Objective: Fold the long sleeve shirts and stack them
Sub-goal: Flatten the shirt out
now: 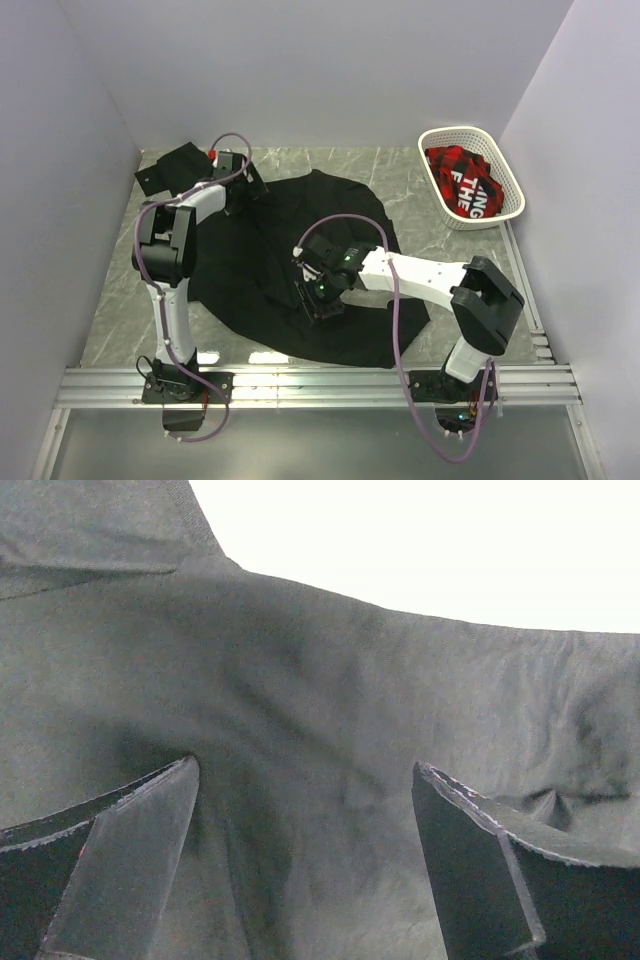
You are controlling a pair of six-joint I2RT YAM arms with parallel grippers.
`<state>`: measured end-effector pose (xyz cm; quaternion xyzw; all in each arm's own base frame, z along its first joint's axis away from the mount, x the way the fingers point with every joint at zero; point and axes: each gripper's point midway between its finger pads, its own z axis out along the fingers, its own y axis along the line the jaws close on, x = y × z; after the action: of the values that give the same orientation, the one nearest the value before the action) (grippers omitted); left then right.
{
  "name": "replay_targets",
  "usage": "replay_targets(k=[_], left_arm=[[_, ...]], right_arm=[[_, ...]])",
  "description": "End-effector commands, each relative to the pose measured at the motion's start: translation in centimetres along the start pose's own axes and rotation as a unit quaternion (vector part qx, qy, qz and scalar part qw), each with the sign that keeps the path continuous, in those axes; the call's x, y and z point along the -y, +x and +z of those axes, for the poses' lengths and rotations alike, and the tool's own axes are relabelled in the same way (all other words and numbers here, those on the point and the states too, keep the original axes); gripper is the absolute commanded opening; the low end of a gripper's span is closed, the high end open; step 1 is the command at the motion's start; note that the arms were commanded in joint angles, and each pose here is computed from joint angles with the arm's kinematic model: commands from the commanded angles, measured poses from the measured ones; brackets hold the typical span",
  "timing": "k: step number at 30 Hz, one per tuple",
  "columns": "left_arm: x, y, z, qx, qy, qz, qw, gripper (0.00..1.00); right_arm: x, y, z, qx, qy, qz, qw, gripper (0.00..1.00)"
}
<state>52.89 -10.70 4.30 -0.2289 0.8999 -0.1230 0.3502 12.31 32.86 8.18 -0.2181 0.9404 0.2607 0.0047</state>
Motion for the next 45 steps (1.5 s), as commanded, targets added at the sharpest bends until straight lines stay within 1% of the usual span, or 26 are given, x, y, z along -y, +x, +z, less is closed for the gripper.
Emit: replay_targets(k=[1, 3, 4, 6, 7, 8, 10, 11, 12, 13, 14, 15, 17, 20, 26, 29, 30, 31, 34, 36, 37, 39, 40, 42, 43, 45], left_arm=[[0.3, -1.4, -2.6, 0.023, 0.014, 0.014, 1.000, 0.95], [0.9, -2.2, -4.2, 0.035, 0.025, 0.021, 0.999, 0.95], [1.2, -2.5, -5.0, 0.039, 0.033, 0.021, 0.998, 0.96], [2.0, -2.9, -7.9, 0.053, 0.051, 0.023, 0.997, 0.96], [2.2, -2.7, -8.9, 0.052, 0.056, 0.026, 0.997, 0.96], [2.7, -2.2, -10.8, 0.057, 0.064, 0.034, 0.996, 0.96], [1.6, 0.0, -12.2, 0.040, 0.047, 0.041, 0.997, 0.96], [2.1, 0.0, -14.2, 0.051, 0.057, 0.041, 0.996, 0.97], [1.2, 1.0, -14.8, 0.042, 0.046, 0.037, 0.997, 0.97], [-0.4, 3.1, -14.9, 0.024, 0.032, 0.032, 0.999, 0.96], [-0.7, 3.3, -16.4, 0.032, 0.038, 0.018, 0.999, 0.96], [-1.4, 4.0, -16.8, 0.029, 0.034, 0.013, 0.999, 0.96], [-3.6, 6.7, -17.6, 0.009, 0.019, 0.005, 1.000, 0.96], [-6.3, 9.8, -18.1, -0.010, 0.001, -0.011, 1.000, 0.96], [-10.5, 15.1, -18.6, -0.053, -0.036, -0.047, 0.997, 0.96], [-12.3, 16.2, -18.5, -0.069, -0.060, -0.076, 0.993, 0.95], [-12.8, 16.3, -18.6, -0.073, -0.068, -0.081, 0.992, 0.95], [-13.5, 15.9, -18.7, -0.067, -0.075, -0.095, 0.990, 0.95], [-14.6, 14.6, -19.1, -0.051, -0.081, -0.118, 0.988, 0.94], [-14.6, 13.9, -19.3, -0.044, -0.078, -0.122, 0.989, 0.94], [-14.5, 13.1, -19.5, -0.037, -0.076, -0.123, 0.989, 0.94], [-14.3, 12.4, -19.6, -0.031, -0.075, -0.115, 0.990, 0.94], [-14.0, 11.7, -19.8, -0.026, -0.073, -0.113, 0.991, 0.94], [-13.7, 10.9, -20.1, -0.018, -0.070, -0.105, 0.992, 0.94], [-13.4, 10.3, -20.3, -0.011, -0.067, -0.103, 0.992, 0.94], [-13.4, 10.0, -20.5, -0.009, -0.070, -0.094, 0.993, 0.95]], right_arm=[[0.2, -1.0, -2.9, 0.035, 0.027, -0.042, 0.998, 0.51], [1.6, -2.4, -4.5, 0.070, 0.063, -0.030, 0.995, 0.57], [3.3, -3.5, -5.2, 0.099, 0.102, -0.016, 0.990, 0.58], [6.0, -5.6, -7.1, 0.146, 0.141, 0.035, 0.979, 0.64], [7.9, -6.7, -8.1, 0.176, 0.180, 0.056, 0.966, 0.66], [8.7, -7.6, -9.1, 0.201, 0.190, 0.081, 0.958, 0.70], [11.4, -9.4, -11.1, 0.244, 0.212, 0.132, 0.937, 0.73], [12.9, -10.3, -12.1, 0.268, 0.230, 0.163, 0.921, 0.75], [13.7, -11.1, -12.8, 0.285, 0.234, 0.178, 0.913, 0.75], [15.3, -11.7, -13.6, 0.296, 0.244, 0.203, 0.901, 0.76], [16.4, -12.4, -14.0, 0.306, 0.261, 0.218, 0.889, 0.77], [17.0, -13.0, -14.2, 0.314, 0.265, 0.226, 0.883, 0.77], [18.8, -14.2, -15.0, 0.329, 0.276, 0.253, 0.867, 0.78], [20.9, -16.1, -14.5, 0.333, 0.278, 0.281, 0.856, 0.77], [22.3, -18.5, -13.4, 0.329, 0.291, 0.298, 0.847, 0.77], [23.6, -17.5, -12.1, 0.302, 0.314, 0.310, 0.845, 0.76], [23.7, -16.8, -11.9, 0.292, 0.320, 0.311, 0.846, 0.73], [24.0, -16.2, -11.9, 0.289, 0.326, 0.313, 0.844, 0.67], [24.5, -13.3, -11.6, 0.275, 0.337, 0.314, 0.844, 0.63], [24.9, -10.7, -11.3, 0.259, 0.343, 0.318, 0.845, 0.61], [25.3, -8.9, -10.6, 0.243, 0.349, 0.321, 0.846, 0.58], [24.7, -7.5, -10.6, 0.242, 0.332, 0.323, 0.853, 0.57], [24.9, -5.9, -9.9, 0.228, 0.332, 0.326, 0.855, 0.56], [24.2, -5.0, -10.1, 0.237, 0.313, 0.334, 0.857, 0.54], [24.4, -3.5, -9.4, 0.225, 0.314, 0.338, 0.858, 0.53], [23.8, -2.7, -9.2, 0.226, 0.294, 0.345, 0.862, 0.53]])
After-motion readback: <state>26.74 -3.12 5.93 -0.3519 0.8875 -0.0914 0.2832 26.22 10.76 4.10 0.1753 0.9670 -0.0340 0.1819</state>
